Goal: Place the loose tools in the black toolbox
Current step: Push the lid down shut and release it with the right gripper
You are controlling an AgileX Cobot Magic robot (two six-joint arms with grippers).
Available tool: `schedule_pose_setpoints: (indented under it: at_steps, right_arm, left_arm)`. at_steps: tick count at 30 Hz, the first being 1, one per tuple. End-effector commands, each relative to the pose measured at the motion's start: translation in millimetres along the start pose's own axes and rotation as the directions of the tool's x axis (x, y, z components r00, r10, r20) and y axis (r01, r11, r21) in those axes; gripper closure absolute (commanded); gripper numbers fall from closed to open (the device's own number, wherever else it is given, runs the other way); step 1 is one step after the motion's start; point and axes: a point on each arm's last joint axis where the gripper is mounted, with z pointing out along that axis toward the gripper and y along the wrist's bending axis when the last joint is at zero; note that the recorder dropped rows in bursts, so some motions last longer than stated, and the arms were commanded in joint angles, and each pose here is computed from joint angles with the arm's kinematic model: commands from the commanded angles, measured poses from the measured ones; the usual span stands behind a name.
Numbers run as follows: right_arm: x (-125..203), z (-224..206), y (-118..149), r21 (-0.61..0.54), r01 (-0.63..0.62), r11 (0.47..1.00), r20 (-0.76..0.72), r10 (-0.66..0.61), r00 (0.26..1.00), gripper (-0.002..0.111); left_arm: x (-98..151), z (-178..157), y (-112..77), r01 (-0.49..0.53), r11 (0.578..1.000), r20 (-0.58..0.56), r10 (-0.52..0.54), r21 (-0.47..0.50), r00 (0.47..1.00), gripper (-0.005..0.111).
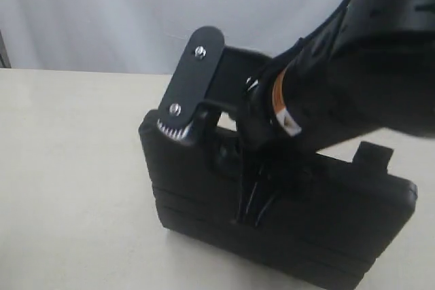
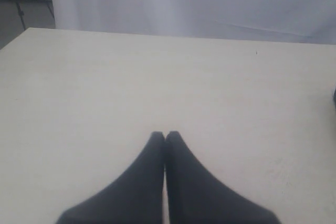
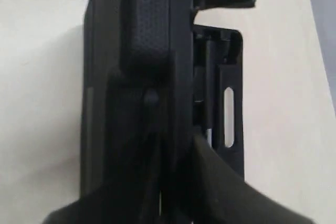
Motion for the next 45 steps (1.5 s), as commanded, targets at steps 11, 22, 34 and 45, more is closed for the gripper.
schedule_pose_setpoints:
  at_steps: [11,22,34,45]
  right_arm:
    - [140,236,-113,-0.201,-0.542,0.816,-0.227,0.5,0.836,0.109]
    - [165,275,-99,-0.159,-0.608,0.778,-0.341,0.535,0.773,0.057]
    - [144,260,-131,-0.174,-0.637,0.751,-0.361,0.553,0.751,0.051]
    - [117,233,-150,-0.306,-0.711,0.633,-0.417,0.582,0.698,0.051]
  left_arm:
    - [1,0,-0.4,0.0,1.0,0.0,0.0,0.008,1.0,0.107]
    - [1,0,-0.4,0.002,1.0,0.0,-0.002,0.008,1.0,0.107]
    - [1,0,-0.4,0.004,1.0,0.0,-0.004,0.008,1.0,0.107]
    - [1,0,-0.2,-0.005,1.0,0.0,0.005,0.005,1.0,0.107]
